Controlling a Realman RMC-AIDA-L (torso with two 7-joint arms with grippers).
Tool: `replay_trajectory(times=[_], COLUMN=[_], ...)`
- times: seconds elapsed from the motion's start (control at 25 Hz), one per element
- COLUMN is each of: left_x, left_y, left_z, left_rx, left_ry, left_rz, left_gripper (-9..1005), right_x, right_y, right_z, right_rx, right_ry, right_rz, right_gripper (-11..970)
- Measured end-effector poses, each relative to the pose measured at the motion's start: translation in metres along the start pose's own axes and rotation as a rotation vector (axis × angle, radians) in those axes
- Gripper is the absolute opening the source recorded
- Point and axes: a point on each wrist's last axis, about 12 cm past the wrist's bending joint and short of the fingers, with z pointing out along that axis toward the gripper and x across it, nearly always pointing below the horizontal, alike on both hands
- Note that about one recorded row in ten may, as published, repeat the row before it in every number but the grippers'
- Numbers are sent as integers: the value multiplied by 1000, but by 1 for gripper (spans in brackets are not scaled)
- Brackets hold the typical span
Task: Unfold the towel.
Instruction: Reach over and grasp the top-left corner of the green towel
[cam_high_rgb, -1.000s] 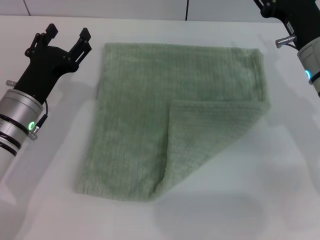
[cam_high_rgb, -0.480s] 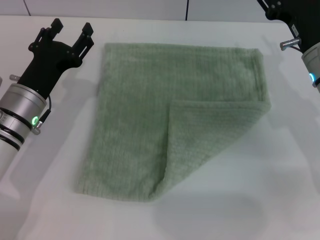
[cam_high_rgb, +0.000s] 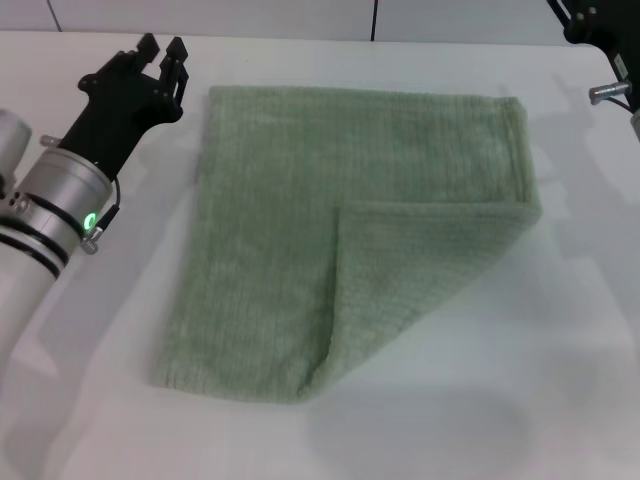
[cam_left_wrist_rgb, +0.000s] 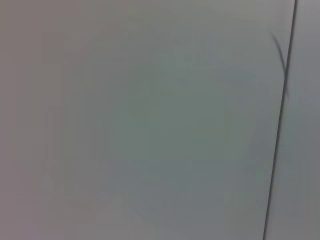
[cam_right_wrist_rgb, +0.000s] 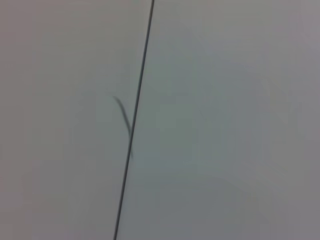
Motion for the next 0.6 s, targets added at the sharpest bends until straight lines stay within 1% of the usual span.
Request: replay_trajectory(times=[0.08,0.12,0.16,0.2,0.24,0.4,0.52,0.56,0.6], left_x=[0,1,2,2,4,7,9,9,10], left_y=[0,-3,-4,-4,-6,-8,-11,-11,-15], left_z=[1,10,15,15,24,44,52,52,59], left_rx=[0,-2,-4,-4,-10,-30,-31,-31,-23], left_ry=[5,41,72,72,120,232,282,282,322], left_rz=[0,-2,-4,-4,-18,-45,-32,-32,-21], left_gripper=[373,350,327,304,282,190,111,83,54], right_x=[1,1,1,1,1,2,3,4,4], right_y=[-1,-2,-2,-2,-2,-2,-3,-3,-3], right_z=[-2,-3,-3,-4,-4,-6,-7,-7,-8], right_rx=[6,7,8,8,9,11,13,14,14], right_ry=[-1,-1,-1,-1,-1,3,10,13,16], right_rz=[0,0,0,0,0,1,1,0,0], right_gripper=[785,784,784,784,784,785,785,785,785])
